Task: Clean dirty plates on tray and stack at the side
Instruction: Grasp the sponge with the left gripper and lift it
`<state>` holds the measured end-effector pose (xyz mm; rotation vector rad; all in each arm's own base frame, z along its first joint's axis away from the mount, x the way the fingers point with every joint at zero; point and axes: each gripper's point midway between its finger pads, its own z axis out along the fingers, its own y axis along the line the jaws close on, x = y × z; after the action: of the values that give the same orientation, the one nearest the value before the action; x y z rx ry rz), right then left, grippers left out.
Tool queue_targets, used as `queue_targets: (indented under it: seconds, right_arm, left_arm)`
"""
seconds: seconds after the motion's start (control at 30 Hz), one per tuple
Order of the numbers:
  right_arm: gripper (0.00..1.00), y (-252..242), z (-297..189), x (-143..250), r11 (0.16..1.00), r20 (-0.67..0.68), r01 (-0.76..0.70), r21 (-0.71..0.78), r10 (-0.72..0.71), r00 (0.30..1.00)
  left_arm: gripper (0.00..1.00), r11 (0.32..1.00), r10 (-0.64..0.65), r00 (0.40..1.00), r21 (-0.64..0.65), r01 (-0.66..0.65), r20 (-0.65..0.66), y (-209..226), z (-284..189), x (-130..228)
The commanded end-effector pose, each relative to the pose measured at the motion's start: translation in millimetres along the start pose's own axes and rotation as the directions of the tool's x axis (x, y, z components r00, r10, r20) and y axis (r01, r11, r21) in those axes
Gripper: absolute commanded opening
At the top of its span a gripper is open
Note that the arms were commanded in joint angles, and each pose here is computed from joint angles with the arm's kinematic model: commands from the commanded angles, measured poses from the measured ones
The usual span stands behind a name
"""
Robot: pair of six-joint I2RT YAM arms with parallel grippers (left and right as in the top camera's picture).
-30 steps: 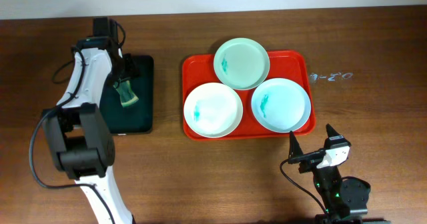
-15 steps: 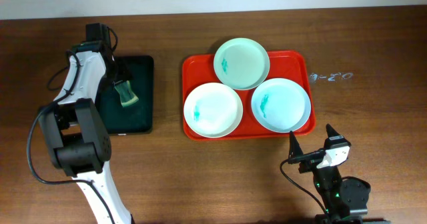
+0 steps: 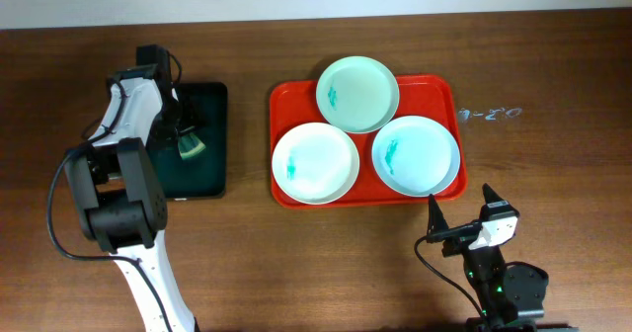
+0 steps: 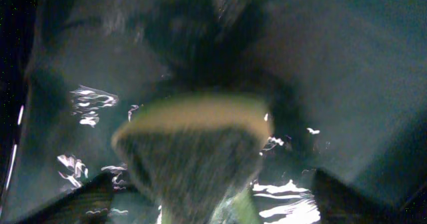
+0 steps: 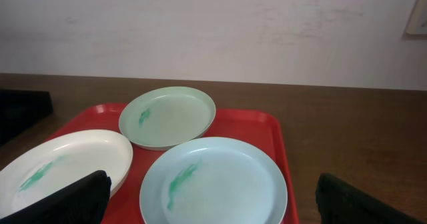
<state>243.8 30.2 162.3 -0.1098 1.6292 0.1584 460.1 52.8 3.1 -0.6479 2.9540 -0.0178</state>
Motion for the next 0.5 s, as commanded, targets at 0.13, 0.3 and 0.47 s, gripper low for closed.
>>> queue_targets:
  seconds: [0.13,0.3,0.47]
  right_arm:
    - [0.98,0,0,3,1.0,-0.002,-0.008,0.002,0.008,1.0]
    - [0.98,0,0,3,1.0,-0.002,-0.008,0.002,0.008,1.0]
    - [0.99,0,0,3,1.0,-0.002,-0.008,0.002,0.008,1.0]
  left_arm:
    - [0.67,0.999,-0.012,0.988,-0.047,0.005,-0.156,13,3,38]
    - [0.0,0.999,-0.011,0.993,-0.04,0.006,-0.118,12,4,28]
    - [0.99,0.988,-0.004,1.0,-0.155,0.008,0.029,29,4,-4]
